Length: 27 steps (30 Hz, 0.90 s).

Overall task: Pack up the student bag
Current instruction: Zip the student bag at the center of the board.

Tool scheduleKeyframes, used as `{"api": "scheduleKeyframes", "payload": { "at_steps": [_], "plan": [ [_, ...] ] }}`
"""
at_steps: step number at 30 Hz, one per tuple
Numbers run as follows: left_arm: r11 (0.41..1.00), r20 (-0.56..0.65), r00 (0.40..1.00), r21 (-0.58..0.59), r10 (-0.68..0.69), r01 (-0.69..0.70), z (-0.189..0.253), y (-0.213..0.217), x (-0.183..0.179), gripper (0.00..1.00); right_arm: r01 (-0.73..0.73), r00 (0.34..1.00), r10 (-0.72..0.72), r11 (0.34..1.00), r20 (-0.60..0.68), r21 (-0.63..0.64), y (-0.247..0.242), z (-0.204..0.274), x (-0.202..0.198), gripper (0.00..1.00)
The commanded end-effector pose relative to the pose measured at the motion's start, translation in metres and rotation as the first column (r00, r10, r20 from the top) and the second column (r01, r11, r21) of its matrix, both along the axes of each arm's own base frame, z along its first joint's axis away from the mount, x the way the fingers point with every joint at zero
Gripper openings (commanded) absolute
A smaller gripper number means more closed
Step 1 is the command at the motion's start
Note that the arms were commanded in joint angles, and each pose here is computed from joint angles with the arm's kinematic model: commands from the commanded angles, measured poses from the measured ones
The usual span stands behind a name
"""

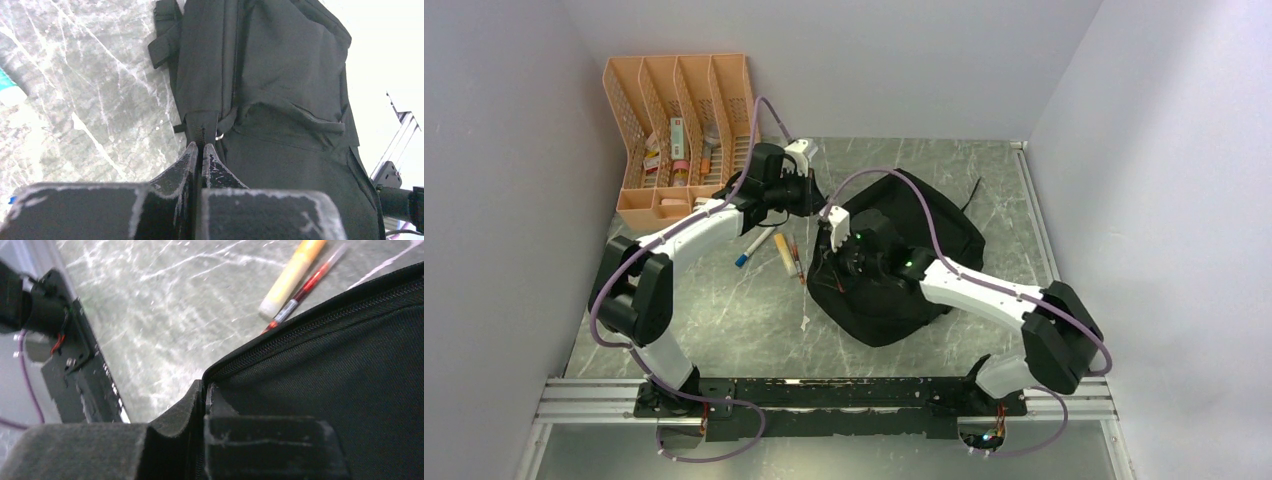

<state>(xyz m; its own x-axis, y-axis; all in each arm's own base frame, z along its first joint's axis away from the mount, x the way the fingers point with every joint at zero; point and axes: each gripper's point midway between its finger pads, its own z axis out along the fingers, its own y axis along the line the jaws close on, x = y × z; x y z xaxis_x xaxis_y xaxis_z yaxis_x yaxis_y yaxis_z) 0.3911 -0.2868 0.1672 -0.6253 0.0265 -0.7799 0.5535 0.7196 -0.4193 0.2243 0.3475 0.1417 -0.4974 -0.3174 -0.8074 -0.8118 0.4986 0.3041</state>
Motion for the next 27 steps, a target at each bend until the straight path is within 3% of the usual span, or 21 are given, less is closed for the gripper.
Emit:
{"api": "scheduleKeyframes", "payload": {
  "at_steps": [1,6,14,27],
  "plan": [
    [0.998,0.110,0.993,-0.048,0.039,-0.034,0.026,0.004,0.026,0.05,-0.303,0.947,0.303,0.953,-0.107,0.015,-0.011,-0.001,-0.074,0.00],
    [0.999,0.099,0.995,-0.045,0.022,-0.017,0.021,0.001,0.025,0.05,-0.421,0.889,0.417,0.907,-0.191,0.021,-0.027,0.001,-0.108,0.00],
    [1.000,0.075,0.997,0.002,0.014,-0.014,0.002,-0.005,0.023,0.05,-0.538,0.815,0.551,0.835,-0.178,0.117,-0.033,0.021,-0.138,0.00],
    [0.998,0.024,0.999,-0.053,-0.030,0.031,-0.014,-0.028,0.025,0.05,-0.587,0.774,0.606,0.796,-0.184,0.151,-0.046,0.023,-0.157,0.00]
  ]
}}
